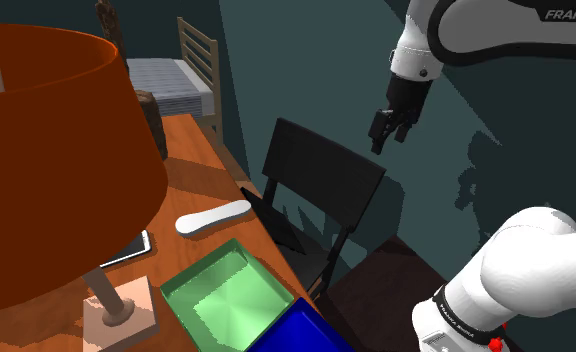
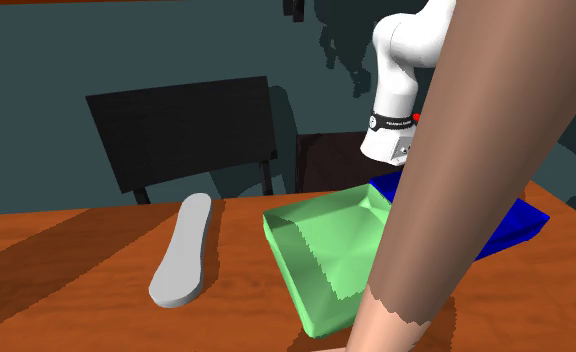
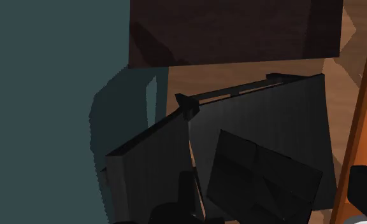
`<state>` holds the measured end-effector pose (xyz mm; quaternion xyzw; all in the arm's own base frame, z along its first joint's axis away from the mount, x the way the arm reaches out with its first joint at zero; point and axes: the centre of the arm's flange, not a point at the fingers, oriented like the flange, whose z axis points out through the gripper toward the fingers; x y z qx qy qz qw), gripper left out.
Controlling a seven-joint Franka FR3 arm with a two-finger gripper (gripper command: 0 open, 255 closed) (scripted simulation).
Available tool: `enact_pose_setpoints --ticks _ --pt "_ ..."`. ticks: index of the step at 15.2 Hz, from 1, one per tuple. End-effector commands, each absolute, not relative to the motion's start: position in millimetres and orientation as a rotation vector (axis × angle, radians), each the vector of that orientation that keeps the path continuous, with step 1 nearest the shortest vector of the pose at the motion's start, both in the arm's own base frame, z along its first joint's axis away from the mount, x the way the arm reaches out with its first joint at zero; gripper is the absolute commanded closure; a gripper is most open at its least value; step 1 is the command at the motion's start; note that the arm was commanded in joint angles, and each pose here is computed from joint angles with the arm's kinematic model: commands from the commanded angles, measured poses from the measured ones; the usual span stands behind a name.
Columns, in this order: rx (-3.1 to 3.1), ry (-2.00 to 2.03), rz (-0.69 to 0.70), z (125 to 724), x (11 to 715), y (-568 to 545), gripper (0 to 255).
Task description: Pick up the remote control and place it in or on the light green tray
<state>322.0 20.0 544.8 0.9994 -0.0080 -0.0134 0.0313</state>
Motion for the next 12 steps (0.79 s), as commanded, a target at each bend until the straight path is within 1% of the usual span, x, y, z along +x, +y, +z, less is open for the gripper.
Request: enact_pose_setpoints --ticks 1,12 --pt "3.079 -0.025 -0.041 545 322 20 0" --pt "3.044 0.560 -0.029 473 435 67 0"
